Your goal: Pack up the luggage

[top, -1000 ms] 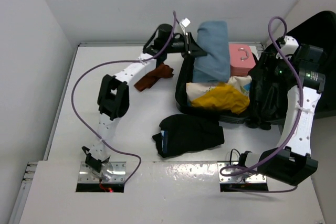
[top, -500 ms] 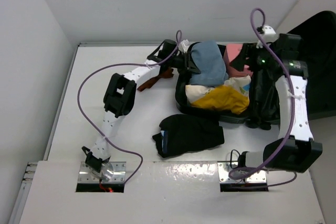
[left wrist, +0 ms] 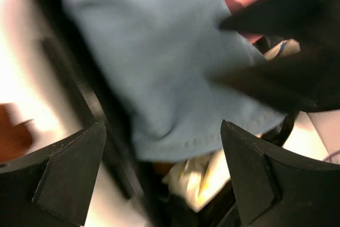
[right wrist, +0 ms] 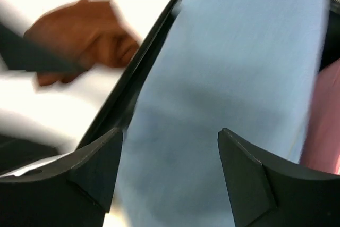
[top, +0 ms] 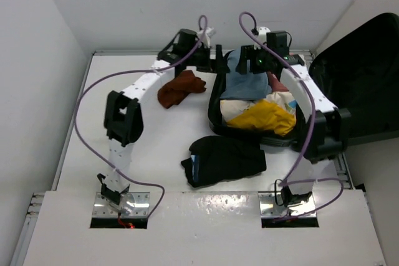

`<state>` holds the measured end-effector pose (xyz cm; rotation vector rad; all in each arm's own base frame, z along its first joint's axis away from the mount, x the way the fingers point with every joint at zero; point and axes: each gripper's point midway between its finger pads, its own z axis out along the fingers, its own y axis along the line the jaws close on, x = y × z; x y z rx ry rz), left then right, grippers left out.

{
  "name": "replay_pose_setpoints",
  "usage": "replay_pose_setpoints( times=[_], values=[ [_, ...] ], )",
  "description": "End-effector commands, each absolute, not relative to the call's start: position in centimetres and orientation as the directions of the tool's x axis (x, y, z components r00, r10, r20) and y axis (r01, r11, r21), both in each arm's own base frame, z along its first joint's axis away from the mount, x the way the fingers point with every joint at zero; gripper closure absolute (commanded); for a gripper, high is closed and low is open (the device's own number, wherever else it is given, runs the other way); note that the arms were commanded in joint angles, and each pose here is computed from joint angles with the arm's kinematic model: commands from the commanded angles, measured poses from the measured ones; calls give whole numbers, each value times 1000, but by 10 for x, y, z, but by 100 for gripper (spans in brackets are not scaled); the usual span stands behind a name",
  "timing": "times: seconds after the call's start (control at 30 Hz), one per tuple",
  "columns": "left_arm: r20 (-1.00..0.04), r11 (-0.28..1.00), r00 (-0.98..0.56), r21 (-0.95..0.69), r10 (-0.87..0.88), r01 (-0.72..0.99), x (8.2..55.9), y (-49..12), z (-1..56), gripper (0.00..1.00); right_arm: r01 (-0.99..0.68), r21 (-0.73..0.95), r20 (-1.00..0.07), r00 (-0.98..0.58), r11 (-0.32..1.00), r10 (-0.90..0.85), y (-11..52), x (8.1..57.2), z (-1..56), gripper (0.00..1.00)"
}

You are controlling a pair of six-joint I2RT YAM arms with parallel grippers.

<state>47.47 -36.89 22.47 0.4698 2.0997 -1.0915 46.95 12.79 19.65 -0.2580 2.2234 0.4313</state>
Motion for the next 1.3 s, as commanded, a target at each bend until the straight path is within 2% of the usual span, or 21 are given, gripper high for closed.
replay_pose_setpoints(
  times=[0.0, 0.07, 0.13, 0.23, 0.33, 0.37, 0.53, 0.57, 0.63, 0.7, 0.83, 0.9, 0.93, 0.97, 1.0, 1.03, 1.07, 1.13, 1.17, 1.23, 1.27],
  values=[
    [-865, 606, -488, -452, -118, 655, 469, -317, 332, 6, -184, 128, -777, -629, 974, -17, 114, 527, 167, 28],
    [-870, 704, -467, -430, -157, 565, 487, -275, 322, 4, -106, 123, -727, -686, 987, 17, 103, 538, 135, 28],
    [-880, 803, -442, -385, -171, 456, 504, -232, 308, 3, -109, 115, -692, -722, 987, 1, 107, 536, 107, 28],
    [-882, 860, -456, -324, -122, 396, 517, -200, 285, 1, -123, 89, -617, -786, 988, -42, 108, 520, 70, 28],
    [-850, 907, -527, -232, -14, 351, 529, -188, 240, 1, -114, 84, -555, -830, 990, -49, 104, 496, 47, 28],
    [-809, 919, -587, -212, 25, 332, 531, -184, 207, 1, -125, 81, -531, -845, 989, -64, 102, 485, 39, 28],
    [-718, 911, -661, -94, 217, 401, 538, -187, 136, 1, -199, 150, -614, -786, 968, -67, 113, 485, 93, 18],
    [-714, 906, -657, -77, 242, 417, 539, -193, 132, 1, -237, 181, -651, -756, 955, -64, 120, 483, 124, 15],
    [-662, 921, -701, -41, 266, 388, 539, -182, 112, 1, -297, 202, -712, -699, 933, -68, 131, 493, 172, 15],
    [-612, 924, -731, -3, 301, 383, 541, -176, 86, 1, -350, 224, -707, -701, 910, -95, 137, 475, 201, 14],
    [-522, 930, -783, 60, 339, 363, 532, -165, 51, 3, -419, 212, -776, -622, 883, -109, 136, 451, 271, 11],
    [-504, 916, -778, 73, 375, 394, 528, -168, 45, 16, -443, 210, -802, -588, 871, -106, 127, 432, 298, 11],
    [-497, 915, -782, 64, 376, 399, 527, -169, 40, 40, -441, 207, -801, -589, 873, -108, 123, 428, 300, 11],
    [-496, 911, -778, 69, 385, 407, 527, -169, 40, 53, -427, 187, -821, -563, 885, -98, 108, 418, 314, 11],
    [-512, 902, -775, 1, 371, 432, 526, -175, 45, 64, -415, 186, -817, -569, 891, -94, 102, 411, 315, 12],
    [-552, 892, -751, -28, 363, 452, 527, -183, 66, 80, -400, 201, -803, -590, 894, -83, 97, 404, 307, 12],
    [-594, 888, -727, -46, 345, 458, 533, -184, 84, 86, -352, 224, -777, -627, 909, -52, 79, 398, 292, 12],
    [-702, 820, -644, -149, 306, 552, 535, -209, 132, 88, -379, 213, -815, -577, 901, -50, 76, 372, 310, 12],
    [-799, 795, -536, -127, 273, 593, 541, -218, 185, 89, -334, 220, -801, -598, 916, -26, 57, 359, 293, 12],
    [-882, 712, -410, -132, 233, 689, 533, -242, 241, 90, -339, 183, -844, -535, 923, -29, 44, 339, 307, 12],
    [-928, 691, -319, -103, 192, 715, 535, -253, 274, 94, -325, 207, -816, -577, 923, -21, 42, 332, 282, 12]
  ],
)
